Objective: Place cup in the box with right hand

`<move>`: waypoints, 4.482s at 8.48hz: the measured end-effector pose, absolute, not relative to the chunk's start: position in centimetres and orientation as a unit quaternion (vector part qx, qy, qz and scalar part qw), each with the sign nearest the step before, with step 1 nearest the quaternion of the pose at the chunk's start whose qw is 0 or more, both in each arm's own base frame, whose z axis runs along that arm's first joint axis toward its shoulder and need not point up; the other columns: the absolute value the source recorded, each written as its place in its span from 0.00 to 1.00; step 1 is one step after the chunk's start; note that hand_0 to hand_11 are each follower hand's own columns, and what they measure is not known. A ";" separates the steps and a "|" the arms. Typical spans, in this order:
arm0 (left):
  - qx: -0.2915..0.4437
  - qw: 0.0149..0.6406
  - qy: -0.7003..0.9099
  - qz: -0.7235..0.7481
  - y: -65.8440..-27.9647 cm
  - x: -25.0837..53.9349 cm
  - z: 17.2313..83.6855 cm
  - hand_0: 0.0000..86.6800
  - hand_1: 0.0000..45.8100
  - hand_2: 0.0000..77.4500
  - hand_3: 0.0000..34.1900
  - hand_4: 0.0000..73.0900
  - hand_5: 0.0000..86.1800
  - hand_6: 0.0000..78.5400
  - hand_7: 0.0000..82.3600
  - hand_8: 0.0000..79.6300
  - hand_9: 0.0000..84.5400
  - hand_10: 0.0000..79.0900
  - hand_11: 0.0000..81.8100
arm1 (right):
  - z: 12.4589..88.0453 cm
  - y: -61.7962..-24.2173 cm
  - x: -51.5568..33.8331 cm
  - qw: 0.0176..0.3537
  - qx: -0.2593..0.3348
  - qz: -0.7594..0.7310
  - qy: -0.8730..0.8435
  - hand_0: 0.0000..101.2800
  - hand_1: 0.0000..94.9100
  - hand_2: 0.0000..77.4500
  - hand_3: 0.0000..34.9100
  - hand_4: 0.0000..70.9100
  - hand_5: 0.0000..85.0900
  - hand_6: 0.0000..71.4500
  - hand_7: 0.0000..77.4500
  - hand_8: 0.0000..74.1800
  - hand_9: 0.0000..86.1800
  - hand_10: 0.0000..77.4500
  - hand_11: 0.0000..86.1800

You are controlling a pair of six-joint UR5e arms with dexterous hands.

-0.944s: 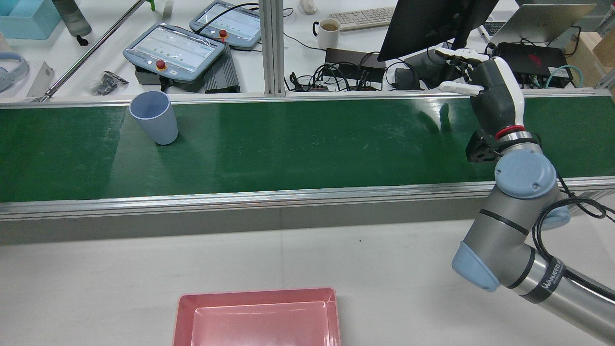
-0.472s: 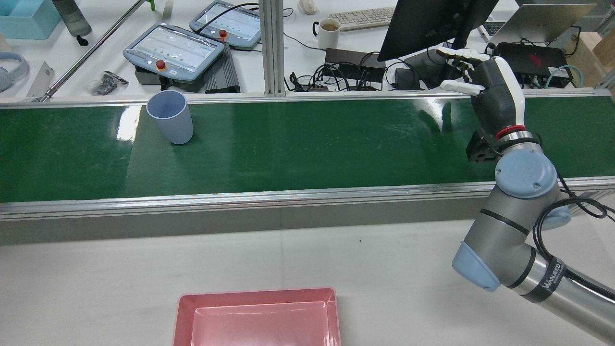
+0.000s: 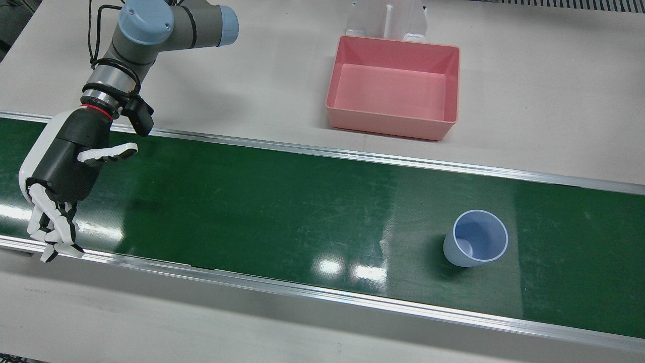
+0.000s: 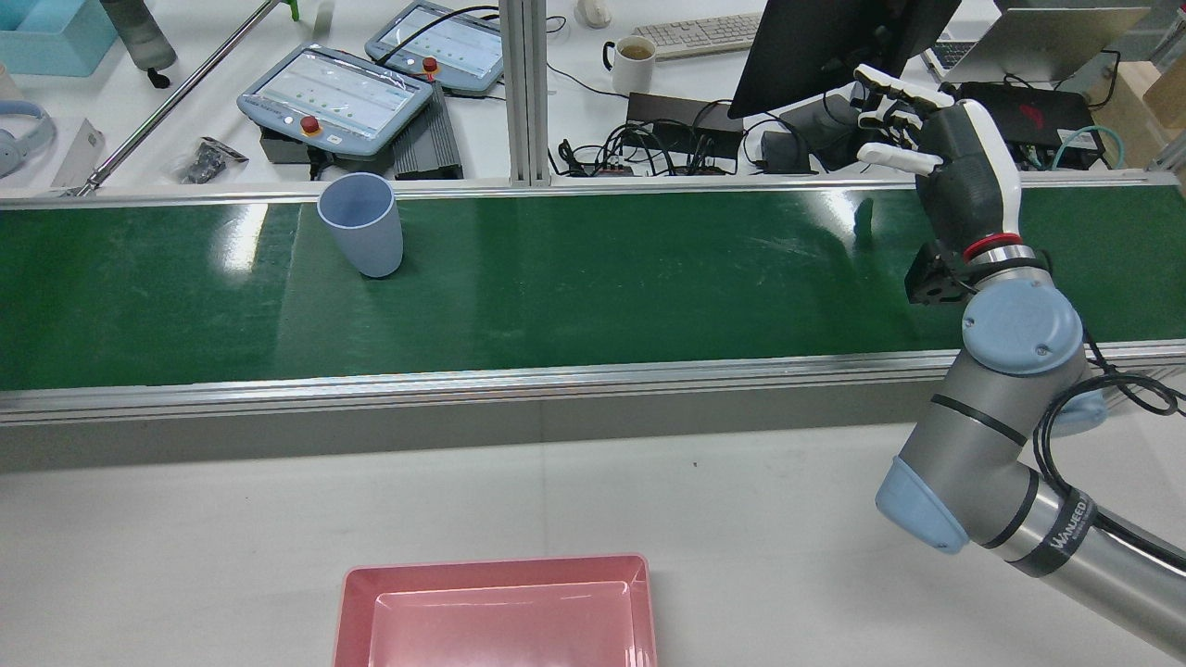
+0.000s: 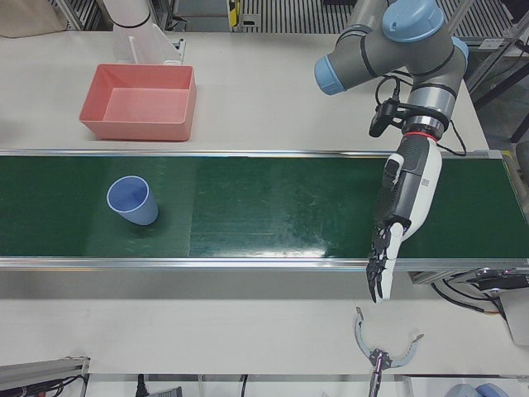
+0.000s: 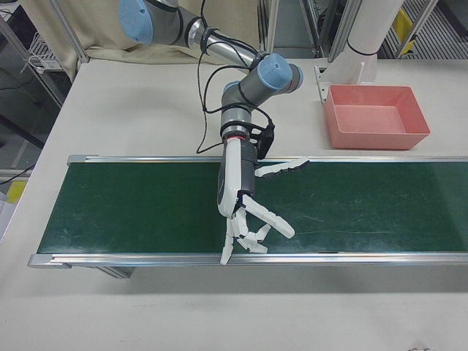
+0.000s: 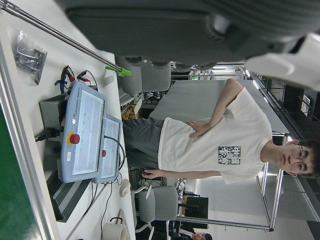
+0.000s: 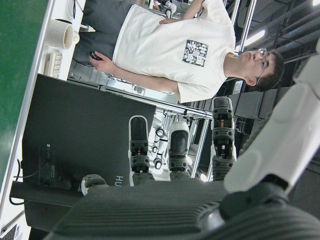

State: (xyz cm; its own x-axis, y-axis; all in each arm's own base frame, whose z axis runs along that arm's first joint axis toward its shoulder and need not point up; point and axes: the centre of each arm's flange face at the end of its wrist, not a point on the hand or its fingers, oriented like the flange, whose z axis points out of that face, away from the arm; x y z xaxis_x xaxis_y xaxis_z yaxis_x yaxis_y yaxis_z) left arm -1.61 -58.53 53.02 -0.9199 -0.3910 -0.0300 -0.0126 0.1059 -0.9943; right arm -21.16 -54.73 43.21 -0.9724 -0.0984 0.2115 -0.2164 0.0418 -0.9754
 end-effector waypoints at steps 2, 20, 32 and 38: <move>-0.138 0.145 0.730 -0.654 -58.5 -1.6 53.0 0.00 0.01 0.01 0.00 0.00 0.00 0.00 0.00 0.00 0.00 0.00 0.00 | 42.7 -54.9 -21.1 0.040 0.109 0.681 -0.723 0.43 0.01 0.01 0.63 0.38 0.01 0.21 0.91 0.24 0.48 0.01 0.01; -0.139 0.145 0.729 -0.655 -58.5 -1.6 53.1 0.00 0.01 0.01 0.00 0.00 0.00 0.00 0.00 0.00 0.01 0.00 0.00 | 35.7 -54.4 -33.7 0.125 0.100 0.645 -0.747 0.42 0.01 0.01 0.02 0.54 0.01 0.24 0.90 0.22 0.46 0.01 0.01; -0.138 0.145 0.729 -0.655 -58.5 -1.6 53.1 0.00 0.01 0.01 0.00 0.00 0.00 0.00 0.00 0.00 0.01 0.00 0.00 | 35.8 -53.3 -35.4 0.158 0.110 0.639 -0.745 0.42 0.01 0.01 0.05 0.55 0.01 0.23 0.90 0.22 0.46 0.01 0.01; -0.138 0.145 0.729 -0.655 -58.5 -1.6 53.1 0.00 0.01 0.01 0.00 0.00 0.00 0.00 0.00 0.00 0.01 0.00 0.00 | 36.3 -53.1 -35.4 0.188 0.118 0.632 -0.743 0.43 0.01 0.01 0.04 0.55 0.01 0.23 0.90 0.22 0.46 0.01 0.01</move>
State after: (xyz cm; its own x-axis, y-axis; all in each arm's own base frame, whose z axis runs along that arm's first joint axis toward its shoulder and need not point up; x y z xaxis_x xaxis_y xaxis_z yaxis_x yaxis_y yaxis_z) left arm -1.61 -58.55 53.14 -0.9199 -0.3910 -0.0296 -0.0124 0.1043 -0.9945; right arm -35.44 -53.06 36.30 -0.9015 0.0632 0.4281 -0.4125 0.1738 -0.8942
